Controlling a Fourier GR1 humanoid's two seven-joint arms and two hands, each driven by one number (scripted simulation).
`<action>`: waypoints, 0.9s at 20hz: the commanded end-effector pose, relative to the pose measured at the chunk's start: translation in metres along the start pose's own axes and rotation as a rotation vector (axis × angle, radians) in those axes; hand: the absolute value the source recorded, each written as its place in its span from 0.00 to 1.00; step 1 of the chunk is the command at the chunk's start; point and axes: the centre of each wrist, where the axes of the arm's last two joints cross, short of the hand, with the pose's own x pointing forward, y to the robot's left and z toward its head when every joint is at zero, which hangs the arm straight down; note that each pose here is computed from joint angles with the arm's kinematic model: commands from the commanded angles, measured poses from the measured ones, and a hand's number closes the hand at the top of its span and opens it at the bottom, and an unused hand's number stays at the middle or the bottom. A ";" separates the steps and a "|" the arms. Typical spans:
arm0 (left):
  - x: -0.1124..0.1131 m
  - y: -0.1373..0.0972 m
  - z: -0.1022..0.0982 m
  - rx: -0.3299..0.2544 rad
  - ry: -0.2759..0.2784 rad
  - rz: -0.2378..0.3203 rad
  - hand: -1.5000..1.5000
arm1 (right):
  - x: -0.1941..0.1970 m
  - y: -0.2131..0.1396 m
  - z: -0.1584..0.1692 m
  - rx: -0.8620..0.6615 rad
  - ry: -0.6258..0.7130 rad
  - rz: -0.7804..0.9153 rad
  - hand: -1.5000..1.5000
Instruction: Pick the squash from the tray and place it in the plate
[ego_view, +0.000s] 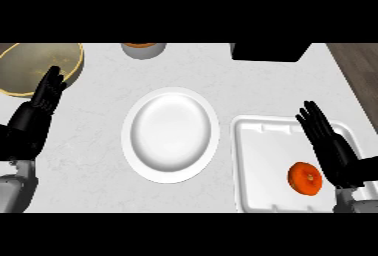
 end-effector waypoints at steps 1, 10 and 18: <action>-0.003 -0.006 0.008 0.018 0.011 0.020 0.50 | 0.020 -0.018 0.005 -0.076 -0.076 -0.028 0.00; -0.072 0.018 0.077 0.034 0.203 -0.171 0.50 | 0.029 -0.046 0.043 -0.843 -0.329 -0.029 0.00; -0.075 0.011 0.079 0.038 0.163 -0.161 0.50 | 0.060 0.024 0.120 -0.934 -0.478 -0.105 0.00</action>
